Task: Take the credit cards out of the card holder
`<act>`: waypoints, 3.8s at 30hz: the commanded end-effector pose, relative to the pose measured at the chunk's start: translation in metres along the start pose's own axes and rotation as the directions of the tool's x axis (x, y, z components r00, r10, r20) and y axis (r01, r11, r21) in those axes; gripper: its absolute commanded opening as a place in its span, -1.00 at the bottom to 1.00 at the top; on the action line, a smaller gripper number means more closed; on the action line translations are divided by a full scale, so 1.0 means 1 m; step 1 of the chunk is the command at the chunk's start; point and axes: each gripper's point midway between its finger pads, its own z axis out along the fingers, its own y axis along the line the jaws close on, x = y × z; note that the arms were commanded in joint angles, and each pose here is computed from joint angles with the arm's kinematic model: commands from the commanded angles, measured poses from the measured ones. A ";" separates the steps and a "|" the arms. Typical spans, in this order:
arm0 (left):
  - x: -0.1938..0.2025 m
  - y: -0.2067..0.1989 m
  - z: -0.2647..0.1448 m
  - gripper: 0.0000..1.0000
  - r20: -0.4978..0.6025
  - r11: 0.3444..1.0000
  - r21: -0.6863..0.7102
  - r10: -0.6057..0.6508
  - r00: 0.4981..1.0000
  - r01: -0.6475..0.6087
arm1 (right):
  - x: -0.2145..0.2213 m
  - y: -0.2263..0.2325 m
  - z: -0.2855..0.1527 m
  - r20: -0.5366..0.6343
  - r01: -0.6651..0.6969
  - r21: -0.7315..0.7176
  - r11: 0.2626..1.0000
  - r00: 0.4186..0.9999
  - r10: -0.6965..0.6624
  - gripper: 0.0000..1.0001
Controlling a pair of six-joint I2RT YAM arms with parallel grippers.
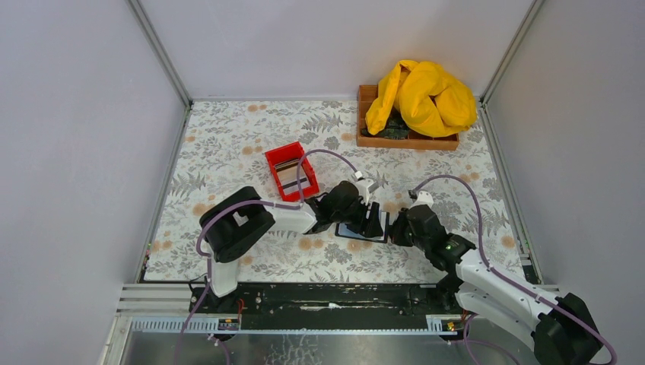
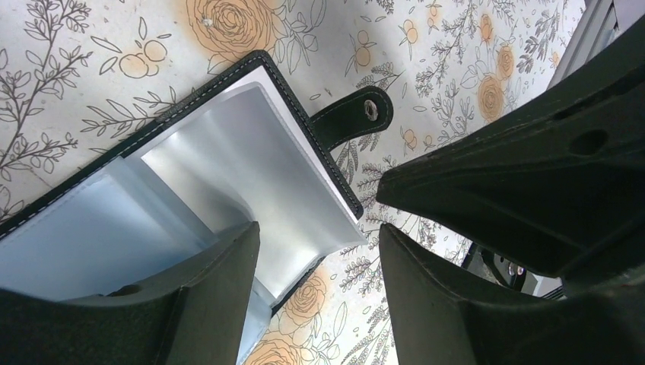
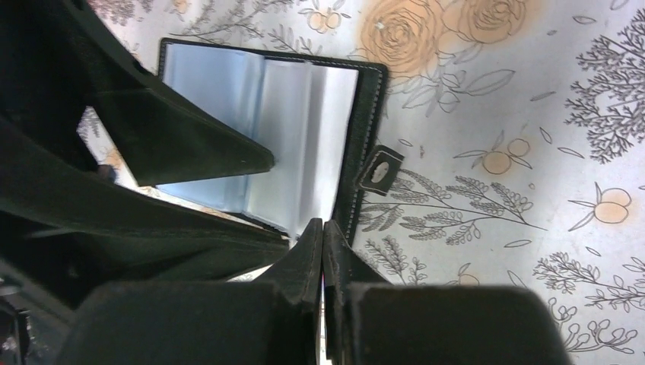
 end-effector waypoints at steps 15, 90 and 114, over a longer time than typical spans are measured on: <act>-0.001 -0.020 0.009 0.85 0.010 0.994 0.112 0.007 1.000 -0.008 | -0.033 0.047 -0.005 0.040 0.012 -0.150 0.989 0.999 -0.006 -1.00; -0.022 0.034 -0.025 0.39 0.035 0.988 -0.094 -0.116 0.993 0.118 | 0.009 -0.002 0.036 -0.074 0.004 -0.001 1.000 0.997 -0.004 -1.00; -0.028 -0.007 -0.029 0.41 0.060 0.977 0.164 -0.150 0.987 0.139 | -0.019 0.003 0.012 0.015 0.008 0.004 1.000 1.000 -0.008 -1.00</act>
